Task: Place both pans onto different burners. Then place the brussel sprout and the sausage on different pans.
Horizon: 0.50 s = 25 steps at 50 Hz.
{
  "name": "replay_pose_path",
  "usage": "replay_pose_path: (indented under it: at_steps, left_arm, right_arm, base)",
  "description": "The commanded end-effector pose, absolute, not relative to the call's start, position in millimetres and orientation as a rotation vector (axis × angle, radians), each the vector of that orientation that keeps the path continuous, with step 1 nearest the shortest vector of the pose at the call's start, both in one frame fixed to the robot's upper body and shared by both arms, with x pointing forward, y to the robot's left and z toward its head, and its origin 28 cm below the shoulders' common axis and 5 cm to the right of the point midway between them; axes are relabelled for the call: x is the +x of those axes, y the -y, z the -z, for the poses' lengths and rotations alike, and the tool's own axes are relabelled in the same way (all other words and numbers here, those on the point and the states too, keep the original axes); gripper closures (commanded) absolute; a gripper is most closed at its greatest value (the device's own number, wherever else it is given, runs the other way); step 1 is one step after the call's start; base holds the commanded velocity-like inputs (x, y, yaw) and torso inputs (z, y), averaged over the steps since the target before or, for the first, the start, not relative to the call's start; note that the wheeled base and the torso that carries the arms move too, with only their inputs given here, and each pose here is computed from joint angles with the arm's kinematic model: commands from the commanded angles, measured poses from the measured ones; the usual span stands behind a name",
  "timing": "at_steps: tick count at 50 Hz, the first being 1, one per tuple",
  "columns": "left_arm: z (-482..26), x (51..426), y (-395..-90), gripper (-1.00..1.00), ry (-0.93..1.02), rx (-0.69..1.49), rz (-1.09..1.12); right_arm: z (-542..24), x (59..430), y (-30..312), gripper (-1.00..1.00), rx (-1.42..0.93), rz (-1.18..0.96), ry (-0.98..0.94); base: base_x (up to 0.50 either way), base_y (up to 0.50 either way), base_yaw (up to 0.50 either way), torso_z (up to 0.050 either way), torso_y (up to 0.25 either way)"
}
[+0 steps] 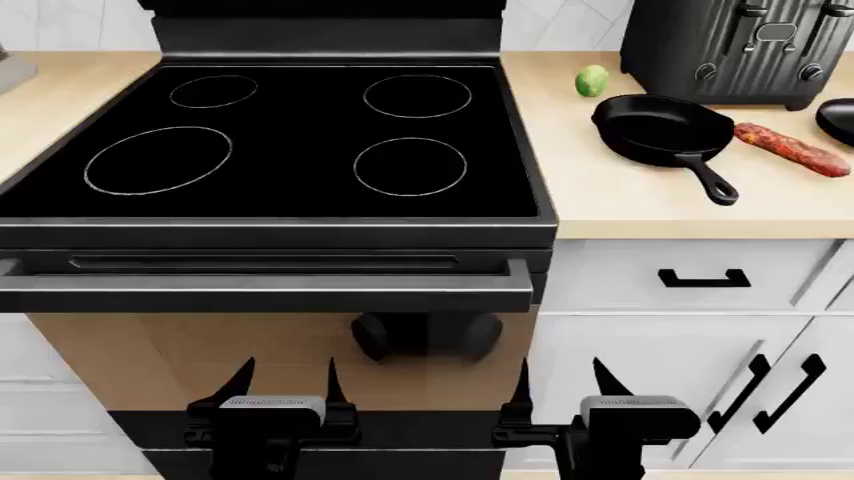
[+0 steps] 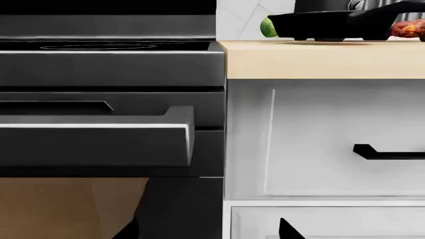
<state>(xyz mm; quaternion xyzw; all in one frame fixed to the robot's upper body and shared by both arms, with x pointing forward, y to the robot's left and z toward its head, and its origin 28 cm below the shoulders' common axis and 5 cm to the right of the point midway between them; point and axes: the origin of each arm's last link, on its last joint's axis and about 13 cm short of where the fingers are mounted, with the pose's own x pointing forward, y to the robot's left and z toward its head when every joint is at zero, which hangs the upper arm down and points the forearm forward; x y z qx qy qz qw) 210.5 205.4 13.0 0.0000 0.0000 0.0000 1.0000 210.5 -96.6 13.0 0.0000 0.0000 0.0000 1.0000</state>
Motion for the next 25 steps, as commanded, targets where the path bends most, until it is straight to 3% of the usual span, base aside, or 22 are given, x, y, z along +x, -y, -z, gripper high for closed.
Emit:
replay_pose_path:
  at_steps: [1, 13, 25]
  left_arm:
    - [-13.3, 211.1, -205.6, -1.0, 0.018, 0.011, -0.011]
    - [-10.9, 212.2, -205.1, -1.0, 0.051, 0.029, -0.031]
    - [-15.1, 210.4, -204.8, -1.0, 0.06, 0.011, -0.01]
  right_arm:
    - [-10.8, 211.9, 96.6, -1.0, -0.022, 0.023, -0.036]
    - [-5.5, 209.8, 95.0, -1.0, -0.076, 0.035, -0.038]
    - [-4.9, 208.8, 95.4, -1.0, -0.061, 0.032, -0.032]
  base:
    - [0.0, 0.0, 0.0, 0.0, 0.0]
    - [0.0, 0.0, 0.0, 0.0, 0.0]
    - [0.0, 0.0, 0.0, 0.048, 0.0]
